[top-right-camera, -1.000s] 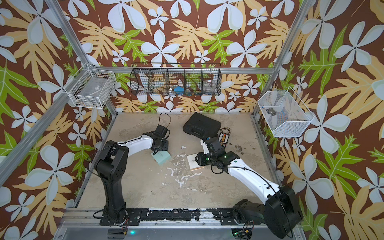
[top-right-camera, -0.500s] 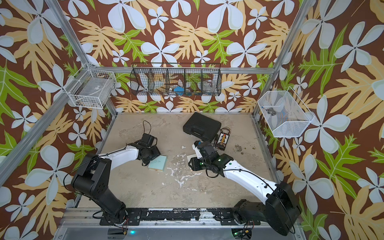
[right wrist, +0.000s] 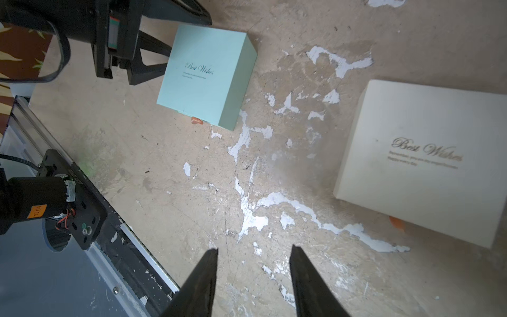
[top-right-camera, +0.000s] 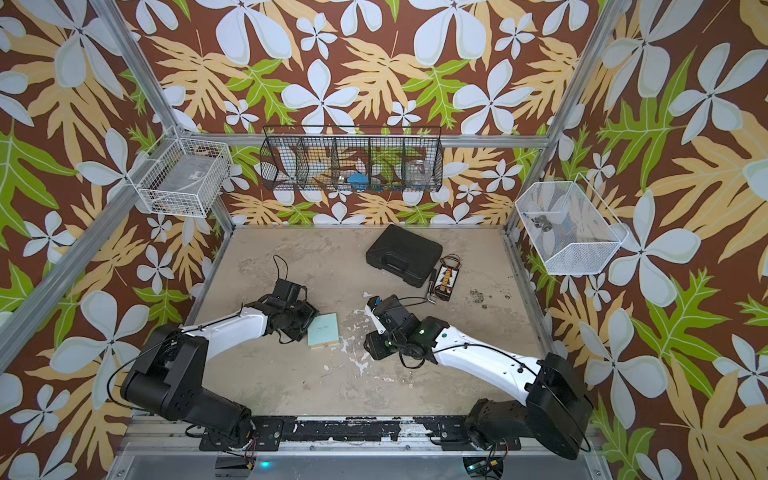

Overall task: Take out the earrings from the drawer-style jewelry box
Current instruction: Move the jewelry box to the center of the board, then open the drawer in the jewelry box.

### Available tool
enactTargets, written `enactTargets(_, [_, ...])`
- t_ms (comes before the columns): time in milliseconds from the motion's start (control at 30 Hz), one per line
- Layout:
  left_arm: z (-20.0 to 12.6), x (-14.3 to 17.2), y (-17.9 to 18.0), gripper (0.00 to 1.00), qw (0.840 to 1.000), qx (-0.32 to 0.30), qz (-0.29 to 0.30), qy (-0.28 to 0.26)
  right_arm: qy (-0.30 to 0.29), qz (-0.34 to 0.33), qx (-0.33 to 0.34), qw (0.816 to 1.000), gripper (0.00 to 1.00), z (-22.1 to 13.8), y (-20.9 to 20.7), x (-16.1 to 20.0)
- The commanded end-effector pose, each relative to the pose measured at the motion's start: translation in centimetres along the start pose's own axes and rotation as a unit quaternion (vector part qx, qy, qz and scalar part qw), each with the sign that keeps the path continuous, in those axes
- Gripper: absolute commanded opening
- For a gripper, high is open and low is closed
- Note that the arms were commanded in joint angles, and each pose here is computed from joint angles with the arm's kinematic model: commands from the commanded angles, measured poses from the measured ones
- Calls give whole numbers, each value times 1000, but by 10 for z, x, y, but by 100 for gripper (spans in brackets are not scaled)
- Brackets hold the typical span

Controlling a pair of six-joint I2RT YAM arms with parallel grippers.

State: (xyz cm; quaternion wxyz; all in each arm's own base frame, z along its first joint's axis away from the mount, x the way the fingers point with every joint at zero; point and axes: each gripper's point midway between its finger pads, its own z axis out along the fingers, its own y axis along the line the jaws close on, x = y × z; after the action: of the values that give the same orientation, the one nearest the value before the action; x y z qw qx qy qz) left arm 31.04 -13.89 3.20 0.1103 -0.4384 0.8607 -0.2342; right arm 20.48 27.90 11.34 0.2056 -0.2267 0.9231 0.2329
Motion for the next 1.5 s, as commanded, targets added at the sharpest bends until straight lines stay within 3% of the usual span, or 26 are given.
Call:
enactTargets(0, [0,14,5,65,999,1,-24,24,2,-13,9,1000,47,4,3,3])
enactTargets(433, [6,51,-2,63,998,18,-31,51,4,-9,35,999,46,10,-5,8])
enactTargets(1133, [9,100,-19,64,989,67,-83,100,43,6,37,998,42,21,-13,50])
enactTargets(1300, [-5,95,-9,69,995,59,-21,79,42,-3,37,998,39,26,-6,54])
enactTargets(1467, [-19,90,-2,70,989,52,128,57,19,-12,33,999,36,38,6,52])
